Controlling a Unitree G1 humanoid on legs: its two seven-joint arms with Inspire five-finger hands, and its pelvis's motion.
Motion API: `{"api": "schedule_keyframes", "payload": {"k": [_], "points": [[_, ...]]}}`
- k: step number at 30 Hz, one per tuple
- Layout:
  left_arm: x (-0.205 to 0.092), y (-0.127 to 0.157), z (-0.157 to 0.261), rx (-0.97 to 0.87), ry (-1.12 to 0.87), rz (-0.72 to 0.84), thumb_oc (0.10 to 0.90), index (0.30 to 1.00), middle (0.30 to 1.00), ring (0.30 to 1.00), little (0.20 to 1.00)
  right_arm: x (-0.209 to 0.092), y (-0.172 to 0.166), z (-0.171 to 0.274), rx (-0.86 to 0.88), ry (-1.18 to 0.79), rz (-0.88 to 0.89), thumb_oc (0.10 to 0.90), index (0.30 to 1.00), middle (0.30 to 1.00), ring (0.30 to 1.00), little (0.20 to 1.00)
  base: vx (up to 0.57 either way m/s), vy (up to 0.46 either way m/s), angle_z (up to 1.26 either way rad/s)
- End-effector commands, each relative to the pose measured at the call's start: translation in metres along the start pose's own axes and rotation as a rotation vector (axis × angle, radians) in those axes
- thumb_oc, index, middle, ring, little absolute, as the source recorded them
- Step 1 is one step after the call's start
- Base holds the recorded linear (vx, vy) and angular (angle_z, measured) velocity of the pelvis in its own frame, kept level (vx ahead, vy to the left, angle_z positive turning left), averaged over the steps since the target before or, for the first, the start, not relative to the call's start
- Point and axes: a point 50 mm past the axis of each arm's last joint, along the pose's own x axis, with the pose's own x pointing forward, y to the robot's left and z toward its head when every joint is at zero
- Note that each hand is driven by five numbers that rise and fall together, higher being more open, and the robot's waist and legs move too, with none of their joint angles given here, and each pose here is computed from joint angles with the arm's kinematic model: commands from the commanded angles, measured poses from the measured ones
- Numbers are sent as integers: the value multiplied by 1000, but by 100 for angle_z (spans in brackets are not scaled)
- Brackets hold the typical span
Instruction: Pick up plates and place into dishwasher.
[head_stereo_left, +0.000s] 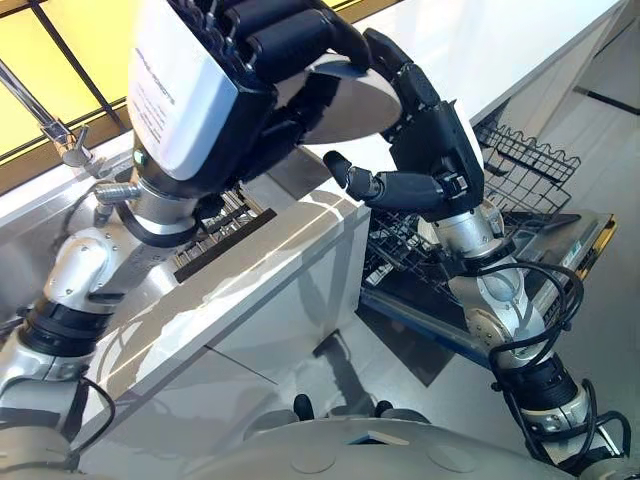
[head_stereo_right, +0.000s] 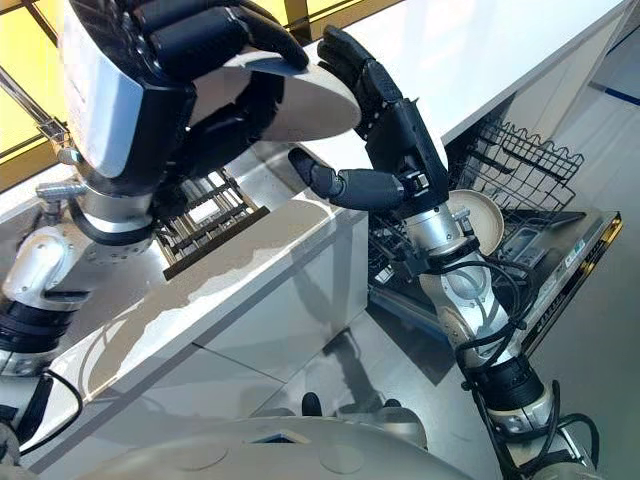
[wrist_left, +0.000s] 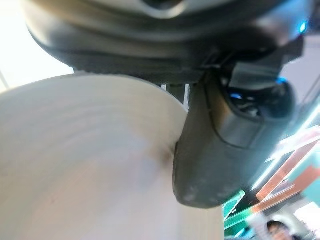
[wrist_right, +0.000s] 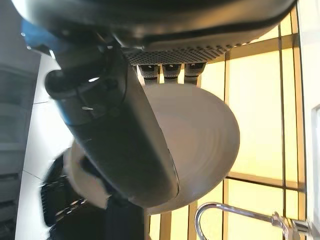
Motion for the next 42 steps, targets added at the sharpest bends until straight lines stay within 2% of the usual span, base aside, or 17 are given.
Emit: {"api": "schedule_keyframes", "payload": {"k": [1, 10, 11, 12, 16, 24, 36, 38, 39, 40, 41, 42], "points": [[27, 12, -3, -18, -50, 175, 100, 300, 300, 300, 200, 26, 11, 47, -23, -332, 18, 800, 900, 900, 900, 900, 0, 0, 0], [18, 2, 7, -95, -29, 143, 100, 300, 300, 300, 200, 22, 7, 44, -59, -320, -29, 800, 900, 900, 900, 900, 0, 0, 0], [17, 2, 8, -101, -33, 145, 100, 300, 300, 300, 200, 22, 7, 42, -46, -297, -19, 394, 552, 552, 552, 494, 0, 0, 0], [17, 2, 9, -102, -38, 147, 100, 300, 300, 300, 200, 21, 7, 40, -43, -285, -19, 100, 300, 300, 300, 200, 0, 0, 0], [16, 3, 12, -97, -67, 175, 100, 300, 300, 300, 200, 20, 6, 33, -54, -245, -24, 100, 300, 300, 300, 200, 0, 0, 0], [21, 22, 6, 22, -104, 317, 100, 300, 300, 300, 200, 16, -2, 18, -111, -129, -33, 100, 300, 300, 300, 200, 0, 0, 0], [13, 55, -16, 245, -60, 319, 100, 300, 300, 300, 200, -5, -25, -4, -191, 44, -113, 100, 300, 300, 300, 200, 4, 1, 2], [7, 63, -19, 234, -21, 315, 177, 366, 366, 366, 277, -12, -30, -10, -193, 79, -140, 100, 300, 300, 300, 200, 0, 0, 0], [5, 65, -20, 218, 7, 306, 501, 644, 644, 644, 601, -14, -31, -11, -195, 87, -143, 100, 300, 300, 300, 200, 0, 0, 0], [3, 67, -22, 191, 45, 302, 764, 869, 869, 869, 864, -15, -31, -13, -195, 94, -146, 100, 300, 300, 300, 200, 0, 0, 0], [0, 69, -24, 146, 92, 289, 800, 900, 900, 900, 900, -16, -32, -13, -198, 98, -149, 100, 300, 300, 300, 200, 5, -1, 5], [-2, 70, -26, 113, 135, 275, 800, 900, 900, 900, 900, -16, -33, -14, -200, 101, -148, 100, 300, 300, 300, 200, 4, 1, 7]]}}
